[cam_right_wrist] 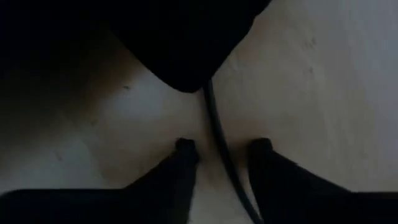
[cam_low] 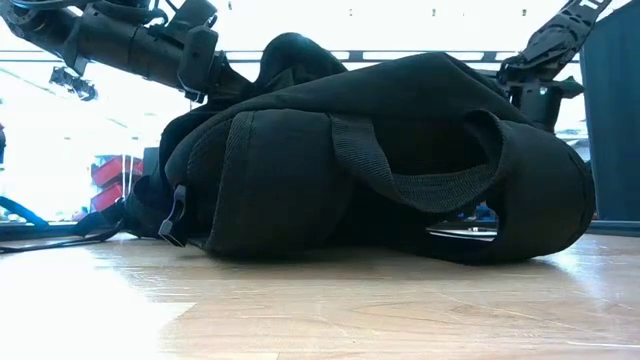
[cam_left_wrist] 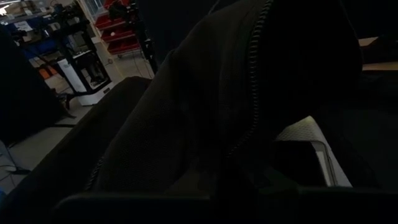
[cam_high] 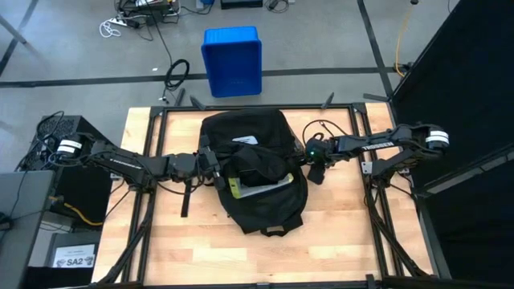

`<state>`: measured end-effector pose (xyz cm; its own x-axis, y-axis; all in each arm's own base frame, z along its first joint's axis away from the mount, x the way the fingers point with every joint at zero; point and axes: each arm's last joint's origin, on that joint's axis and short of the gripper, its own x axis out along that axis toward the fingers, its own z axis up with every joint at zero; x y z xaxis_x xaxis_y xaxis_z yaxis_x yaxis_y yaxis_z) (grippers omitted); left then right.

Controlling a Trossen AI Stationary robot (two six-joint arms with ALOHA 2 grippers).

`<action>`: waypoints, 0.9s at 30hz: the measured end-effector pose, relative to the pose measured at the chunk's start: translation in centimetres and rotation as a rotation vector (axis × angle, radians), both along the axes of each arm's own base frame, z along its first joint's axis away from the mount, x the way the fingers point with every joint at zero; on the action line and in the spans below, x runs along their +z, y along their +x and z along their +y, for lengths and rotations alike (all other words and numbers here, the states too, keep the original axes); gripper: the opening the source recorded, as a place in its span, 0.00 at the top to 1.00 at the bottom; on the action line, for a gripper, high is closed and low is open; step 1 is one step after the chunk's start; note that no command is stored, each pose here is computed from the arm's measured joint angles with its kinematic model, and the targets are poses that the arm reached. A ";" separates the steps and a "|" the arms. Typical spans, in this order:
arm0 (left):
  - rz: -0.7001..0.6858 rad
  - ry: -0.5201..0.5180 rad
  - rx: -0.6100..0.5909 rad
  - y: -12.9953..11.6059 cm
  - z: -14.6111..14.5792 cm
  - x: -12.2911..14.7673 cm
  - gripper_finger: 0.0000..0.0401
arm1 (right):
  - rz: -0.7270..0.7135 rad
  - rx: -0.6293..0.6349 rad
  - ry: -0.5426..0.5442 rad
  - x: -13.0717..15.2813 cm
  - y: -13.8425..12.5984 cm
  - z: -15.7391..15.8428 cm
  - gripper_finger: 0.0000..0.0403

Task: Unpack backpack
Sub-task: Put the black USB cable from the backpack

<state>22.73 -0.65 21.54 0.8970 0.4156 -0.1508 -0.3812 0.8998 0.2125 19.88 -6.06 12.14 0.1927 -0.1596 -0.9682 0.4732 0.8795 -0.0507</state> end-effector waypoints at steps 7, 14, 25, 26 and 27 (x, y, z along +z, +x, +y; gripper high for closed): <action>0.000 0.000 0.000 0.0 0.0 0.0 1.00 | -0.017 -0.271 -0.170 0.6 -0.8 -1.3 0.99; -0.001 -0.003 0.000 0.0 0.0 0.0 1.00 | 0.004 -0.411 -0.290 0.9 -1.5 -2.9 1.00; 0.004 -0.002 0.000 0.0 0.0 0.0 1.00 | -0.218 -0.396 -0.339 4.5 -1.0 -2.2 1.00; 0.004 -0.002 0.000 0.0 0.0 0.0 1.00 | -0.259 -0.396 -0.352 5.4 -1.0 -2.0 1.00; 0.004 -0.002 0.000 0.0 0.0 -0.1 1.00 | -0.303 -0.395 -0.365 6.4 -0.9 -1.9 1.00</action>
